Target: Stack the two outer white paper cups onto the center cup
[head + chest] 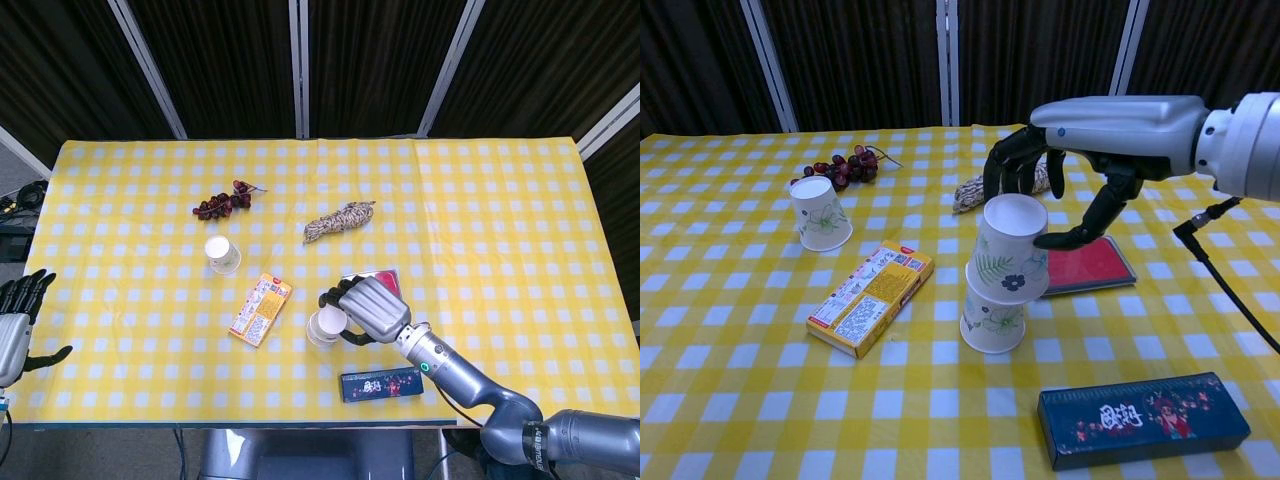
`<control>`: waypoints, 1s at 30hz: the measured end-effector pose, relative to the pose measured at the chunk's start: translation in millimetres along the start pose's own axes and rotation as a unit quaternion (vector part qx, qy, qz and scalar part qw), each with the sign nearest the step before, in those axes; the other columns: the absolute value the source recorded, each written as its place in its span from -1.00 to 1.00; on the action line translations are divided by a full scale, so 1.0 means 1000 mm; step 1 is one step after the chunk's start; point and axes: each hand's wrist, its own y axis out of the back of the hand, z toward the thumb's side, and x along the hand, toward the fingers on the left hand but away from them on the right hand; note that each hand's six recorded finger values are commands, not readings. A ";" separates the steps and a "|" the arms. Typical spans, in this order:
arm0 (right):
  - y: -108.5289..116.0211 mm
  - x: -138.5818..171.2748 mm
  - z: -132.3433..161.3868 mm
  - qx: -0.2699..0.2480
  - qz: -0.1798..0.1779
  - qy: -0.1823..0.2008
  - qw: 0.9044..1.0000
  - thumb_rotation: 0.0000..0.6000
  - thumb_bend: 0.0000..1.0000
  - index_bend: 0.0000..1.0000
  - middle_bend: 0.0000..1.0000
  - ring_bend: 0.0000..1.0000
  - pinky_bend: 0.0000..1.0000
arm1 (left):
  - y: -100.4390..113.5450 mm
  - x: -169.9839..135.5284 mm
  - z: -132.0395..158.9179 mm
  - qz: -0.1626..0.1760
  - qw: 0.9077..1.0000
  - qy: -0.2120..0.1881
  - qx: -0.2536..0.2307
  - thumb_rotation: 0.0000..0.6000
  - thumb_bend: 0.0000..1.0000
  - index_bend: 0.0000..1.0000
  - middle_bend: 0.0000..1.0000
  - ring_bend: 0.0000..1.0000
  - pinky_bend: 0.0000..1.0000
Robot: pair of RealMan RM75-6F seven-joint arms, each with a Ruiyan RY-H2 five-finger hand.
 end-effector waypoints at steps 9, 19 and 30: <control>-0.006 0.002 0.002 -0.003 0.028 -0.007 1.000 1.00 -1.00 -1.00 -1.00 -0.99 -0.55 | 0.000 0.001 -0.001 0.000 1.000 0.001 -0.001 1.00 -1.00 -1.00 -1.00 -1.00 -1.00; 0.005 0.028 -0.018 0.026 0.014 -0.036 0.999 1.00 -1.00 -1.00 -1.00 -1.00 -0.73 | 0.001 0.002 -0.006 0.000 1.000 0.007 -0.001 1.00 -1.00 -1.00 -1.00 -1.00 -1.00; 0.023 0.117 -0.100 0.095 -0.094 -0.129 0.983 1.00 -1.00 -1.00 -1.00 -1.00 -0.96 | -0.005 0.032 0.004 0.009 1.000 -0.016 0.013 1.00 -1.00 -1.00 -1.00 -1.00 -0.98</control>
